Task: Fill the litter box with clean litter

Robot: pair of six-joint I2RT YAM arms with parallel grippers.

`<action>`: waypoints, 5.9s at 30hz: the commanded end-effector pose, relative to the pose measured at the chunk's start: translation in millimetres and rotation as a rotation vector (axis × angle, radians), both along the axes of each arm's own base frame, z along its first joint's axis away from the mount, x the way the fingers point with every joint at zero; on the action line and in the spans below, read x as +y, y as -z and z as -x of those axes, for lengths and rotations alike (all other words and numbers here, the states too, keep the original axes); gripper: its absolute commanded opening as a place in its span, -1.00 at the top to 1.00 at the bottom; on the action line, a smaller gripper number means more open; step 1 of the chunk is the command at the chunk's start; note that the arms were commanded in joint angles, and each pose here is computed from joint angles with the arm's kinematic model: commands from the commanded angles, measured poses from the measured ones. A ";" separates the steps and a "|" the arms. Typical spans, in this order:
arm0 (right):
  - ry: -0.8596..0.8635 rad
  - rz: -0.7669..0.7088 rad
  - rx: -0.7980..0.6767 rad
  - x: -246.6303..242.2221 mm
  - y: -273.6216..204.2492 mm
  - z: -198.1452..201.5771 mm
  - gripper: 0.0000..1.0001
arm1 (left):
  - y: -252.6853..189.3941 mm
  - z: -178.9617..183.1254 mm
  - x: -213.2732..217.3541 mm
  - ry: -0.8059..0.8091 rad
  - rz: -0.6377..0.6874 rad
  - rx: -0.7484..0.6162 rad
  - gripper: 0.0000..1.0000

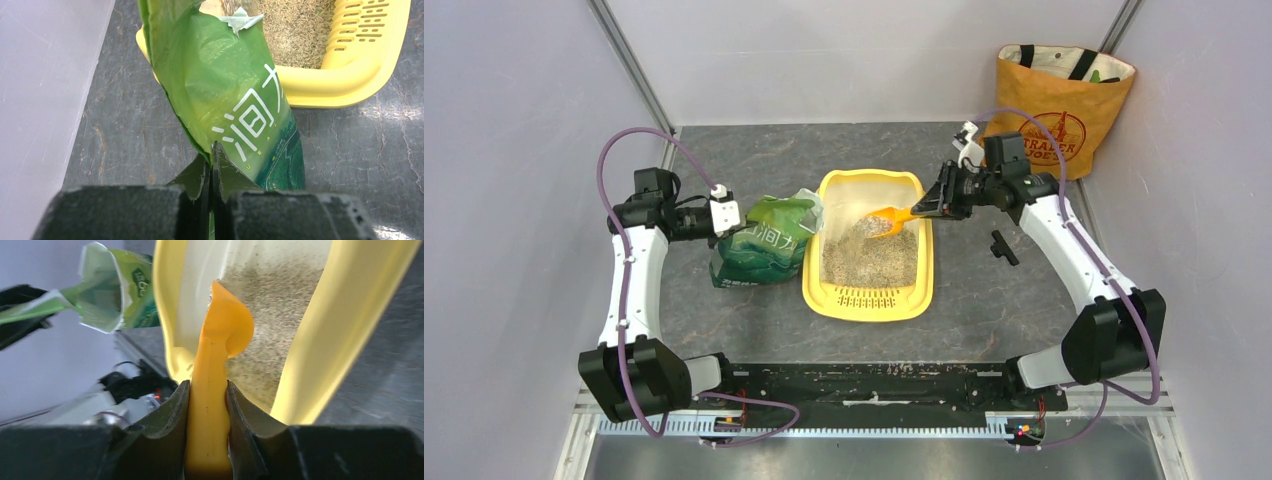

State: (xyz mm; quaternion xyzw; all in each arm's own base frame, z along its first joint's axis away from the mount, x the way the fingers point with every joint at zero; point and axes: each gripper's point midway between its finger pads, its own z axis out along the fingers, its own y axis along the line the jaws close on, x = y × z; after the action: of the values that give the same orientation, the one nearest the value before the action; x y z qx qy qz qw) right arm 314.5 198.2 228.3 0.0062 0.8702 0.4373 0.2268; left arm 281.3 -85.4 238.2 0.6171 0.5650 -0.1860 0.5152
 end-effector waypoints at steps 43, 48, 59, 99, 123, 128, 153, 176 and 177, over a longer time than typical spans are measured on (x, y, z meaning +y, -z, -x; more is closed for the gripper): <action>-0.323 0.022 -0.375 98.4 -121.1 -3.6 1.00 | -27.3 -5.0 -8.2 0.062 0.003 -0.170 0.97; -0.342 0.028 -0.273 114.9 -95.1 -8.1 1.00 | -28.3 -5.8 -8.5 0.065 0.001 -0.175 0.96; -0.269 0.228 -0.154 173.7 -33.1 -31.8 1.00 | -30.6 -4.7 -8.5 0.072 -0.013 -0.203 0.96; -0.621 -0.322 -0.108 286.5 12.1 29.5 1.00 | 1.7 -24.4 -12.4 0.112 -0.020 -0.149 0.96; -0.459 -0.499 -0.061 190.5 -34.3 14.7 1.00 | -11.0 -26.5 -11.5 0.091 -0.042 -0.163 0.96; -0.397 -0.485 -0.043 166.7 -24.1 4.4 1.00 | -14.3 -25.7 -12.3 0.089 -0.037 -0.176 0.97; -0.237 -0.477 -0.033 84.9 -36.3 -5.1 1.00 | -17.6 -24.2 -15.0 0.108 -0.054 -0.213 0.96; -0.118 -0.231 -0.006 -13.4 7.9 19.2 1.00 | -16.5 -26.1 -14.8 0.102 -0.051 -0.196 0.96; -0.119 -0.172 -0.011 -16.9 11.5 20.4 1.00 | -16.2 -25.9 -14.9 0.102 -0.049 -0.195 0.96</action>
State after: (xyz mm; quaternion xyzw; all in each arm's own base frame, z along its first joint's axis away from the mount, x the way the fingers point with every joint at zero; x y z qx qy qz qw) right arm 312.7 193.5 225.3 0.0215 0.7875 0.5843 0.1947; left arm 297.0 -94.5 222.3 0.6630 0.5279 -0.1658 0.5042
